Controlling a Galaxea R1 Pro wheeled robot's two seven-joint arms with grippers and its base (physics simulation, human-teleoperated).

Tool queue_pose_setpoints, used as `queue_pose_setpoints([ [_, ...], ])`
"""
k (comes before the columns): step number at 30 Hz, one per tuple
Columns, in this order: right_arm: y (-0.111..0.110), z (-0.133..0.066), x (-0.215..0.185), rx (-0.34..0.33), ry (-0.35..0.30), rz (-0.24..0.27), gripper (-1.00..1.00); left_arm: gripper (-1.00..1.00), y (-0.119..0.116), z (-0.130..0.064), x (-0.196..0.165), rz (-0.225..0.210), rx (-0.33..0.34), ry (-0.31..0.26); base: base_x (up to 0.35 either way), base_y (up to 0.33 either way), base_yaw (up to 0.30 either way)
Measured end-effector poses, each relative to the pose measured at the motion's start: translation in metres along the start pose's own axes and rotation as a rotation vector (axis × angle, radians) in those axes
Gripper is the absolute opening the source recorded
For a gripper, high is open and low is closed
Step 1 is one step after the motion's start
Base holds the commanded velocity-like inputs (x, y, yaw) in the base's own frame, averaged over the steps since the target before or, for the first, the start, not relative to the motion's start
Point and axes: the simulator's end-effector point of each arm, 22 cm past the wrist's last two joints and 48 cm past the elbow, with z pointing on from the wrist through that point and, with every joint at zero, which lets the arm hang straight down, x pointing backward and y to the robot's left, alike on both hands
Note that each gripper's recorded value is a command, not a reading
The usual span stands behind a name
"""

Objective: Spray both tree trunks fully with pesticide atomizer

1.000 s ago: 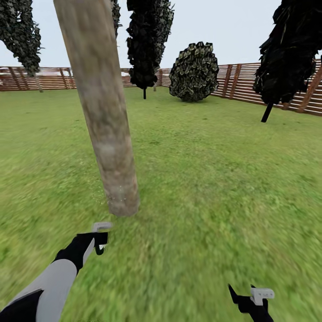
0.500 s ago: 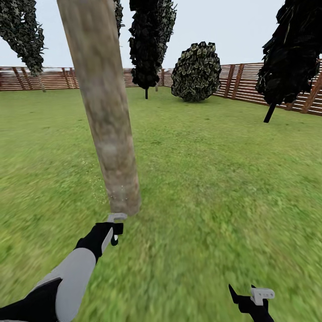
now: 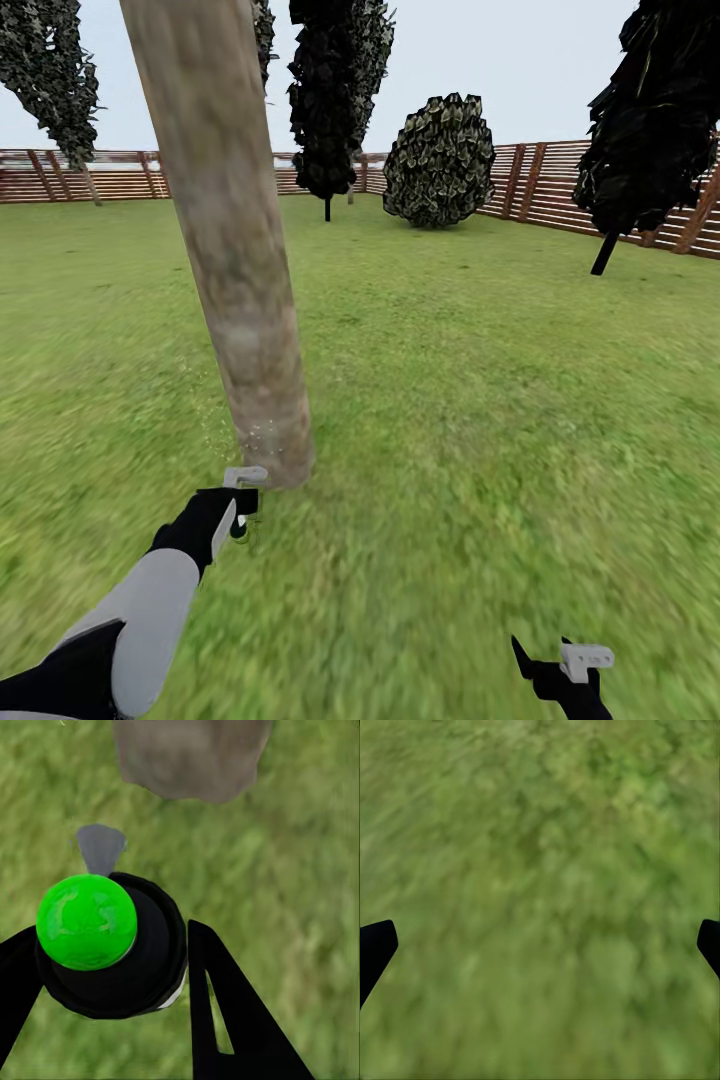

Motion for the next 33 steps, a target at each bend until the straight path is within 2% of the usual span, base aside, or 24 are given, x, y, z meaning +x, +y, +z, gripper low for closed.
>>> queue_pose_setpoints([
  [4, 0.0, 0.0, 0.0, 0.001, 0.0, 0.0, 1.0, -1.0, 0.023, -0.009, -0.017, -0.014, -0.037, 0.003, 0.002, 0.0, 0.0],
  [6, 0.0, 0.0, 0.0, 0.001, 0.0, 0.0, 1.0, -1.0, 0.025, -0.012, -0.022, -0.019, -0.041, -0.005, 0.0, 0.0, 0.0],
  [7, 0.0, 0.0, 0.0, 0.001, 0.0, 0.0, 1.0, -1.0, 0.022, -0.013, -0.024, -0.022, -0.037, -0.007, 0.0, 0.0, 0.0],
  [10, 0.0, 0.0, 0.0, 0.0, 0.0, 0.0, 1.0, -1.0, -0.025, -0.018, -0.032, -0.018, 0.026, -0.018, 0.0, 0.0, 0.0],
  [12, 0.0, 0.0, 0.0, 0.001, 0.0, 0.0, 1.0, -1.0, -0.034, -0.02, -0.03, 0.003, 0.036, -0.006, 0.0, 0.0, 0.0],
  [14, 0.0, 0.0, 0.0, 0.001, 0.0, 0.0, 1.0, -1.0, -0.031, -0.02, -0.027, 0.008, 0.032, 0.012, 0.0, 0.0, 0.0],
  [17, 0.0, 0.0, 0.0, 0.0, 0.0, 0.0, 1.0, -1.0, -0.003, -0.025, -0.044, 0.004, -0.011, -0.016, 0.0, 0.0, 0.0],
  [20, 0.0, 0.0, 0.0, 0.001, 0.0, 0.0, 1.0, -1.0, 0.022, -0.029, -0.05, -0.002, -0.048, -0.007, -0.004, 0.0, 0.0],
  [23, -0.001, 0.0, 0.0, 0.001, 0.0, 0.0, 1.0, -1.0, 0.015, -0.032, -0.056, -0.002, -0.039, -0.016, -0.207, 0.042, 0.0],
  [25, -0.001, 0.0, 0.0, 0.001, 0.0, 0.0, 1.0, -1.0, -0.007, -0.036, -0.061, 0.024, -0.013, -0.028, -0.163, 0.024, 0.0],
  [27, 0.0, 0.0, 0.0, 0.001, 0.0, 0.0, 1.0, -1.0, -0.017, -0.041, -0.071, 0.039, -0.007, -0.05, -0.037, 0.005, 0.0],
  [30, 0.0, 0.0, 0.0, 0.001, 0.0, 0.0, 1.0, -1.0, -0.012, -0.047, -0.085, 0.04, -0.02, -0.076, -0.008, 0.001, 0.0],
  [33, -0.001, 0.0, 0.0, 0.001, 0.0, 0.0, 1.0, -1.0, -0.001, -0.051, -0.093, 0.03, -0.033, -0.05, 0.0, 0.0, 0.0],
])
